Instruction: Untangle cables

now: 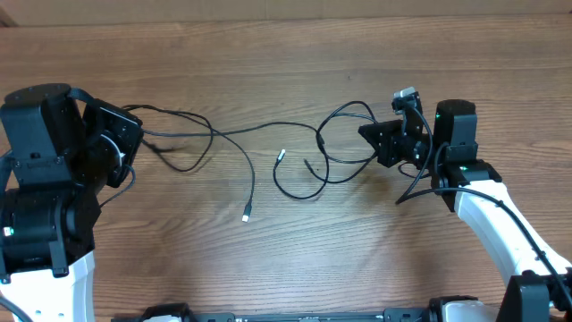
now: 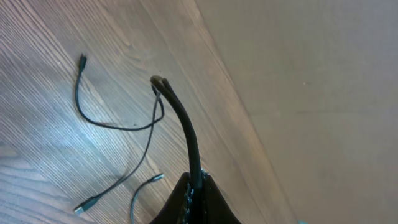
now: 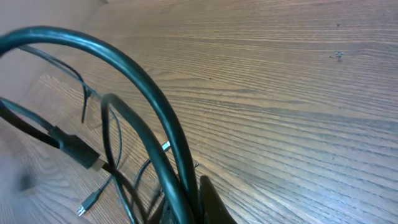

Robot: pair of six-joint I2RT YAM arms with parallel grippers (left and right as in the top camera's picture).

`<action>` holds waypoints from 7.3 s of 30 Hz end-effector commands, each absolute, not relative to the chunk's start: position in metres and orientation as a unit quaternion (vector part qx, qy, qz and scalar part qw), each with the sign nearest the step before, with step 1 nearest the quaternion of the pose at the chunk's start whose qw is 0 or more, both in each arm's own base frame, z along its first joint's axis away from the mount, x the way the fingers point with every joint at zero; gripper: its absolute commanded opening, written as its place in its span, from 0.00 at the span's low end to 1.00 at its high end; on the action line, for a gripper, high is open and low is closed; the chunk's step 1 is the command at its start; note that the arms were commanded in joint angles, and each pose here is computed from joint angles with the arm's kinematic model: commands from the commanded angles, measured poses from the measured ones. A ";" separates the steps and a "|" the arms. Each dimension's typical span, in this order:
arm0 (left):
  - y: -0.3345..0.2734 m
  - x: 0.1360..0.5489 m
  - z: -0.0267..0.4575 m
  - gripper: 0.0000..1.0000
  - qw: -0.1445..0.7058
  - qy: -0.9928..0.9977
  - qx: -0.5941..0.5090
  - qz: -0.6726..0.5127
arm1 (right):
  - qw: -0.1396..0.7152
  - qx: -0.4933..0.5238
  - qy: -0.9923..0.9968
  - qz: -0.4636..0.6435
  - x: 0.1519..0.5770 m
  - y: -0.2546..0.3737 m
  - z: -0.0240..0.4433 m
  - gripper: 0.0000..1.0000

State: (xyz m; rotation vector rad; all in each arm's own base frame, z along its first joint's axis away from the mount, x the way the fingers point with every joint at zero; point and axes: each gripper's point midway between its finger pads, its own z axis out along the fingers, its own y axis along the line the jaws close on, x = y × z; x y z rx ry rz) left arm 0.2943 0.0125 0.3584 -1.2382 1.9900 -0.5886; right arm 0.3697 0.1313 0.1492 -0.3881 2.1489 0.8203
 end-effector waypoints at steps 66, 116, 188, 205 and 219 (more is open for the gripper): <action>-0.084 0.349 0.264 1.00 0.189 0.916 -0.278 -0.218 | 0.456 -0.361 0.643 0.498 0.324 0.189 0.243 0.04; -0.228 0.305 0.269 0.75 0.015 0.869 -0.356 -0.343 | 0.505 -0.504 0.494 0.498 0.287 0.200 0.285 0.05; -0.247 0.266 0.275 0.25 0.250 0.764 0.524 -0.281 | 0.528 -0.513 0.480 0.478 0.290 0.199 0.291 0.05; -0.240 0.267 0.269 0.06 0.247 0.765 0.536 -0.256 | 0.528 -0.513 0.480 0.478 0.290 0.199 0.291 0.05; -0.248 0.267 0.276 0.04 0.260 0.752 0.539 -0.277 | 0.528 -0.513 0.480 0.478 0.290 0.199 0.291 0.08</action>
